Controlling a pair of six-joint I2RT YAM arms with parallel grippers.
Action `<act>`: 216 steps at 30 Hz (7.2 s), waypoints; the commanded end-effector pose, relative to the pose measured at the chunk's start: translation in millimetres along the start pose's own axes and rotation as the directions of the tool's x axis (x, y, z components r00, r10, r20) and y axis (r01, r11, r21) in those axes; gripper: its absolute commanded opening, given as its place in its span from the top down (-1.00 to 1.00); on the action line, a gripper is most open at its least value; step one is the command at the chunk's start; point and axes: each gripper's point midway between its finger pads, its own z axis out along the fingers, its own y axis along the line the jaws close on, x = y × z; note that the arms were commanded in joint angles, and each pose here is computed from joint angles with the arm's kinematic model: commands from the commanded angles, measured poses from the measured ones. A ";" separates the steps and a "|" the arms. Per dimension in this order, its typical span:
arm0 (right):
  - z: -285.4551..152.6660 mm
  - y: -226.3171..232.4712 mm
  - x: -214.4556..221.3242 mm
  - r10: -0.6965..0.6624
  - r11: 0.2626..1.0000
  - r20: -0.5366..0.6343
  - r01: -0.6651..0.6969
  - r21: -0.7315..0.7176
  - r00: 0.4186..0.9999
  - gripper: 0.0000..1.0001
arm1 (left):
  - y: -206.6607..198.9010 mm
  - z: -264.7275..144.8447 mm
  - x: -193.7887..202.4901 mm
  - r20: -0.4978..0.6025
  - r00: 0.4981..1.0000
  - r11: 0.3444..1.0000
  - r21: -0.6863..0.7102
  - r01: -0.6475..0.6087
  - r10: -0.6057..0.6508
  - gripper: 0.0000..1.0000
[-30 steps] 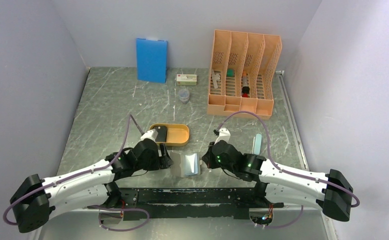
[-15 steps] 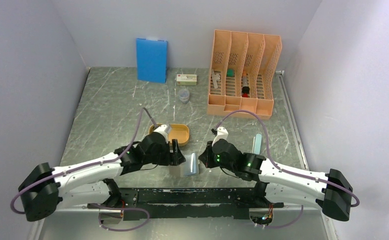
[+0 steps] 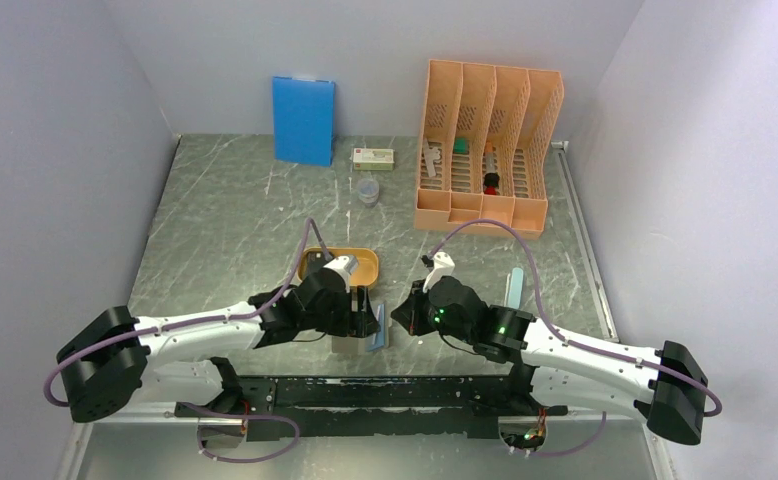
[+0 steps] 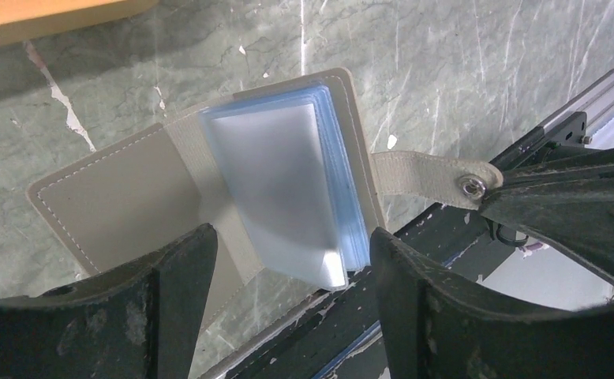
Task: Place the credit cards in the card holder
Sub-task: Open the card holder at the center of the board.
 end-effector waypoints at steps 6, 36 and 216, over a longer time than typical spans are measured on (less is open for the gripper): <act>-3.2 5.0 -5.0 0.000 1.000 0.024 0.001 -0.031 1.000 1.00 | -2.0 9.4 1.8 -0.005 1.000 1.000 0.000 -0.021 0.021 -0.40; -30.0 -67.9 30.0 0.128 0.960 0.001 -0.124 0.250 0.992 0.06 | 65.4 19.5 27.2 -0.044 0.999 0.965 -0.261 -0.016 0.004 0.90; 26.1 9.8 43.1 0.184 0.981 -0.142 -0.173 0.087 0.973 1.00 | 47.4 9.9 -4.2 0.038 0.999 0.959 -0.282 -0.012 0.024 0.42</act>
